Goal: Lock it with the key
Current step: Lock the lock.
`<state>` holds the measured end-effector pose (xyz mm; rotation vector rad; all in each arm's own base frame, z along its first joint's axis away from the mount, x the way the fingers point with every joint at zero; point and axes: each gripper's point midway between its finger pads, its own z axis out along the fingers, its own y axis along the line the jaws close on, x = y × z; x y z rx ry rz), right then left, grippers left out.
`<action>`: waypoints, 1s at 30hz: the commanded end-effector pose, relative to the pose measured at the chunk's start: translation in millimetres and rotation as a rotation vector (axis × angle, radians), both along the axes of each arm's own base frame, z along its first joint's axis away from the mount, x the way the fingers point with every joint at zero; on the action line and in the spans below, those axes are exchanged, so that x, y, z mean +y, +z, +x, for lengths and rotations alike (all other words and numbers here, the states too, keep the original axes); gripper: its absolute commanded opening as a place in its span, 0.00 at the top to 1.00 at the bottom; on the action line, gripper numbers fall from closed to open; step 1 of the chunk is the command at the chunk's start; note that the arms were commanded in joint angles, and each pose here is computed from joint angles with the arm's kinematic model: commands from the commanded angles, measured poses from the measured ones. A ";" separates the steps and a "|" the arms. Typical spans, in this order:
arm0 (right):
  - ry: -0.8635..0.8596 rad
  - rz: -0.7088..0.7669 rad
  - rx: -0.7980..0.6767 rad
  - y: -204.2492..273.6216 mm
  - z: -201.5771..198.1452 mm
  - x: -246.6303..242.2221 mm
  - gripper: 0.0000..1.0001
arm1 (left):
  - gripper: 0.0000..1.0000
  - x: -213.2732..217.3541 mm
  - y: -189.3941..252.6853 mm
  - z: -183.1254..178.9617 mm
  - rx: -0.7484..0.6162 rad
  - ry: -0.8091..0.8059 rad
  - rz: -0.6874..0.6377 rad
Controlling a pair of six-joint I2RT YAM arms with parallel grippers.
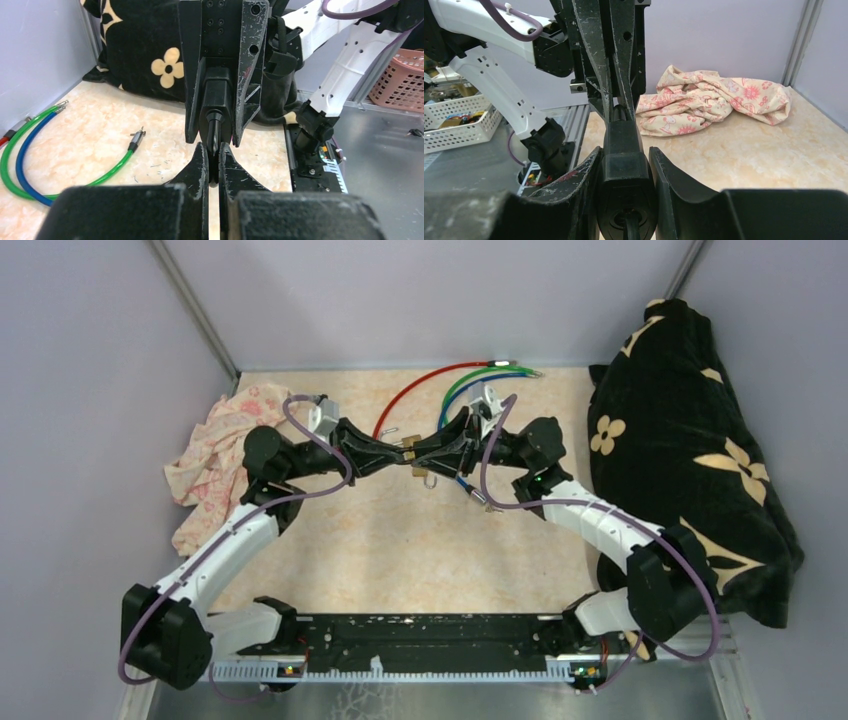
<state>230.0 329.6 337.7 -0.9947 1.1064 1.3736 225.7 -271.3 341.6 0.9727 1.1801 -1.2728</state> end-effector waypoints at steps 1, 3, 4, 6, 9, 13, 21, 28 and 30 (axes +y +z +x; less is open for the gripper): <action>0.085 0.023 -0.002 7.8 -19.8 38.8 1.00 | 1.00 -49.1 -22.6 -56.2 0.011 -0.270 0.047; 0.083 0.003 0.015 -5.9 -17.1 40.3 1.00 | 1.00 -52.6 -12.5 -59.1 -0.017 -0.298 0.028; 0.079 -0.007 0.024 -12.6 -15.4 40.9 1.00 | 1.00 -53.7 -8.8 -60.8 -0.026 -0.316 0.024; 0.079 -0.028 0.040 -23.7 -13.4 42.1 1.00 | 1.00 -55.4 -3.5 -64.4 -0.041 -0.346 0.024; 0.093 -0.016 0.033 -19.7 -13.9 43.4 1.00 | 1.00 -63.2 -11.1 -70.9 -0.026 -0.373 0.040; 0.111 0.013 0.001 -0.7 -14.7 45.2 1.00 | 1.00 -72.8 -18.5 -79.9 -0.006 -0.396 0.037; 0.110 0.004 0.019 -13.0 -9.2 44.3 1.00 | 1.00 -83.2 -13.0 -90.5 -0.012 -0.455 0.027; 0.152 -0.012 -0.002 -5.8 -10.9 45.2 1.00 | 1.00 -84.5 -16.8 -97.2 -0.008 -0.490 0.047; 0.175 -0.026 -0.023 -0.4 -13.5 45.5 1.00 | 1.00 -85.2 -18.1 -97.7 0.017 -0.497 0.055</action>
